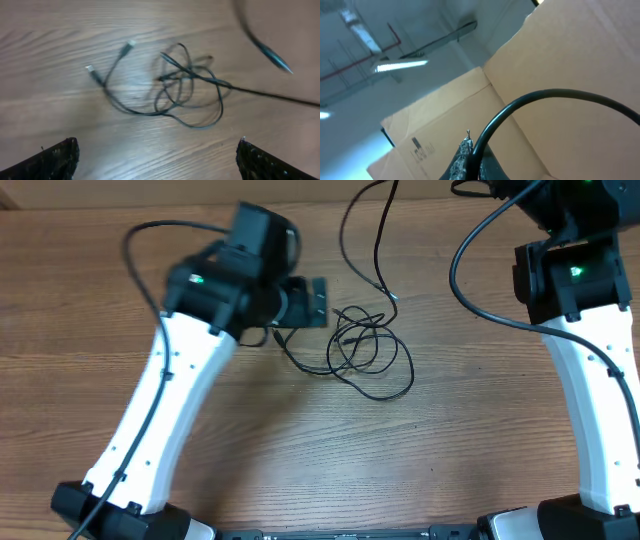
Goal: Untangle cables
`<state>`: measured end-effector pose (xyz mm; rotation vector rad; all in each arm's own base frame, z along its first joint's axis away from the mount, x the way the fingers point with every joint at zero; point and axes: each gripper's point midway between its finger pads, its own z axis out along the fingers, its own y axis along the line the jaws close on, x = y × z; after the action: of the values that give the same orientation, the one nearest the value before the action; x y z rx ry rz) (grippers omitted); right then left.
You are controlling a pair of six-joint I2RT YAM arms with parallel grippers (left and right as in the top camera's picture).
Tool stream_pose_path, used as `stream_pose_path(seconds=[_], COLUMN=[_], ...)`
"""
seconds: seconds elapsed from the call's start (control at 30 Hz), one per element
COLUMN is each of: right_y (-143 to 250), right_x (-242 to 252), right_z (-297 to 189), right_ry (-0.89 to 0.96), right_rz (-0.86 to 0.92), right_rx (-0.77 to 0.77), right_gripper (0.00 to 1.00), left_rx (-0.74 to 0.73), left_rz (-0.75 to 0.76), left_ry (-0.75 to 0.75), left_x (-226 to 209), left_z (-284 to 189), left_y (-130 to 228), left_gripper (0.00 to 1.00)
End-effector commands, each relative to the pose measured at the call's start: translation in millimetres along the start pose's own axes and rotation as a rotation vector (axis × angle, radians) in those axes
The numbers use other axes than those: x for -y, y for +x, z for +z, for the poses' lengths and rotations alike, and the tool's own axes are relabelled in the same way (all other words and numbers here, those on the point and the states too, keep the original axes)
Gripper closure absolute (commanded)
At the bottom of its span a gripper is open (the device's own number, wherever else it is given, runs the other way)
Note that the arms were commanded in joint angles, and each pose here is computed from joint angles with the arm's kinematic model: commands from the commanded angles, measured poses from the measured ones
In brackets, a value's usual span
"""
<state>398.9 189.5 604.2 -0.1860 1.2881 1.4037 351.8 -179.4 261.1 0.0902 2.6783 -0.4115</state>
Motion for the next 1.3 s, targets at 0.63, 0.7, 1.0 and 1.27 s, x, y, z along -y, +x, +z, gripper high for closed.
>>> stream_pose_path(seconds=[0.63,0.7,1.0,1.27], right_y=[-97.9,-107.0,-143.3,-115.8], right_x=[-8.9,-5.1,12.7,71.7], right_z=[-47.3,-52.3,-75.9,-75.5], right_ry=[-0.033,-0.019,0.075,0.366], right_rz=[0.198,0.192,0.101,-0.089], right_rx=[0.310,0.355,0.555,0.413], right_gripper=[0.96,0.96,0.96,0.96], left_rx=[-0.179,-0.209,-0.258,-0.255], left_rz=[0.182,0.178,0.136,0.137], left_ry=[-0.087,-0.089,-0.001,-0.005], left_x=[-5.4,-7.2,6.7,6.0], left_z=[149.5,159.6,172.0,172.1], left_y=[44.9,50.9,60.4,59.7], left_gripper=[0.00,0.00,0.00,0.00])
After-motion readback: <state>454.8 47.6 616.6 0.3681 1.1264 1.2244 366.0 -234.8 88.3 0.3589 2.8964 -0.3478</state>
